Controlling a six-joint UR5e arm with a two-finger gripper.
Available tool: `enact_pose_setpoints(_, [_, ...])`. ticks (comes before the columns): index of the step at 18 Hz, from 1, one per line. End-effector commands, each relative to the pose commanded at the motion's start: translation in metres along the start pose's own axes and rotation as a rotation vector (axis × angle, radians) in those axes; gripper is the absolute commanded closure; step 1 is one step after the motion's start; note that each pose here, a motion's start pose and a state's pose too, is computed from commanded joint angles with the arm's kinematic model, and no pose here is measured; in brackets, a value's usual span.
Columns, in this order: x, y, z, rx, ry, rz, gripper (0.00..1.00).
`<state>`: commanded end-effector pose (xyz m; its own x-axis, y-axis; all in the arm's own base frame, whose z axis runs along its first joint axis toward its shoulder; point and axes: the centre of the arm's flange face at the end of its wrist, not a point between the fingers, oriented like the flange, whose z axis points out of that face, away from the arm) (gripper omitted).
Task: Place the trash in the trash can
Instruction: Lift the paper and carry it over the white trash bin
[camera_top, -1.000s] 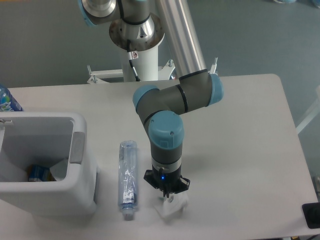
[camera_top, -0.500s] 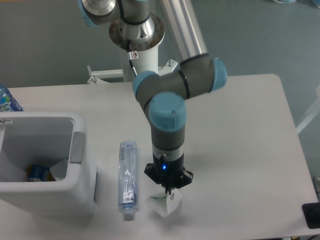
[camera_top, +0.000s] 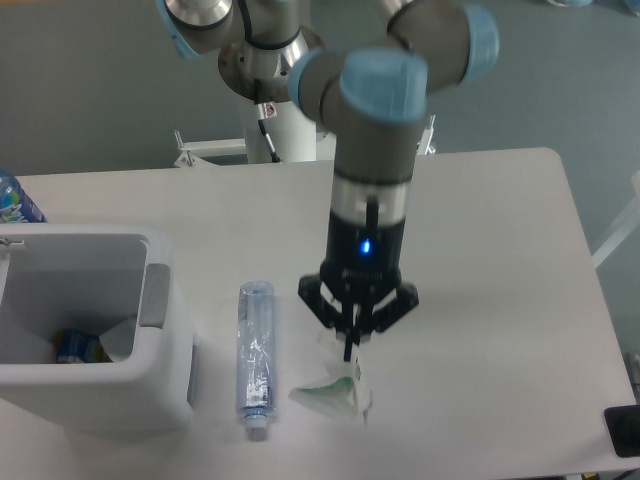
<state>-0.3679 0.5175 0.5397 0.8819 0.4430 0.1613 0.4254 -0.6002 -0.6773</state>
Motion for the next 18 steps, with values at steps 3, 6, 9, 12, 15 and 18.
enact_pose_setpoints(3, [0.019,-0.004,-0.029,0.036,0.004,-0.087,1.0])
enact_pose_setpoints(6, [0.066,0.0,-0.035,0.035,0.053,-0.087,1.0])
enact_pose_setpoints(9, [0.106,0.004,-0.046,0.04,0.096,-0.067,1.0])
enact_pose_setpoints(12, [0.144,0.015,-0.046,0.021,0.138,-0.062,1.0])
enact_pose_setpoints(15, [0.182,0.032,-0.033,-0.02,0.184,-0.013,1.0])
enact_pose_setpoints(18, [0.21,0.053,-0.013,-0.076,0.223,0.015,1.0])
